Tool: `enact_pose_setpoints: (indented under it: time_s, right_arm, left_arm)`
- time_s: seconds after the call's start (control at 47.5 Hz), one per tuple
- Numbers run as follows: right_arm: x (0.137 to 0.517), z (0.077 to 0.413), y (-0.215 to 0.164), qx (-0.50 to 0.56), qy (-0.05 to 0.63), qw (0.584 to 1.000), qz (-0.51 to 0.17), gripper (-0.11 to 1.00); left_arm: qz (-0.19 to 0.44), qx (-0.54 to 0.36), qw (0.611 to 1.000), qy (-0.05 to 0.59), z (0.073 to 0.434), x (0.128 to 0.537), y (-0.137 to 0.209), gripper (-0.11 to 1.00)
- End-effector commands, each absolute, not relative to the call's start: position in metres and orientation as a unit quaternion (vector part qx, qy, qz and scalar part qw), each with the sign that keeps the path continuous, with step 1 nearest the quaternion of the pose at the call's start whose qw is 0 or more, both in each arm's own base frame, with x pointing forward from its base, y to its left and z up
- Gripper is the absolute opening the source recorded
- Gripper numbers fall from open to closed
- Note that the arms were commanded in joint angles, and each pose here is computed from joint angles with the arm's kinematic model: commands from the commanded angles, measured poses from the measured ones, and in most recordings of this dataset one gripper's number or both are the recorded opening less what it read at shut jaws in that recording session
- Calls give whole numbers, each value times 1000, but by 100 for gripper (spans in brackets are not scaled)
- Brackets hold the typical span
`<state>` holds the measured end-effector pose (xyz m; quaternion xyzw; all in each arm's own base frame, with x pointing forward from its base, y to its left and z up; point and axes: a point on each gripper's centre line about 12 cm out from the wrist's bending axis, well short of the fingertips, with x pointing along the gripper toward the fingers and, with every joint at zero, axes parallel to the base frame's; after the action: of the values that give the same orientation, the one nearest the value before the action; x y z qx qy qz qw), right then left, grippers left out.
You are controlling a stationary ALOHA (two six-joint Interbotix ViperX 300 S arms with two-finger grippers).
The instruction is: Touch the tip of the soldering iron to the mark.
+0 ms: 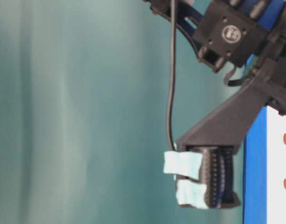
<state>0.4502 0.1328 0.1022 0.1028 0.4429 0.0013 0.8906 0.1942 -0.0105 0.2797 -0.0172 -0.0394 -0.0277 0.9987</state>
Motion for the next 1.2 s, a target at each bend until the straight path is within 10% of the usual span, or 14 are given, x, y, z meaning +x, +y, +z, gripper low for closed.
enact_pose_setpoints:
  time_s: [0.0, 0.694, 1.178]
  right_arm:
    - [455, 119, 136, 106, 425, 899, 9, 90]
    - [430, 207, 115, 78, 405, 910, -31, 91]
    - [426, 230, -13, 40, 380, 916, -120, 90]
  left_arm:
    - [-30, -17, 998, -46, 284, 195, -11, 0]
    - [-30, -17, 998, -46, 284, 195, -11, 0]
    - [-29, -18, 998, -45, 284, 195, -11, 0]
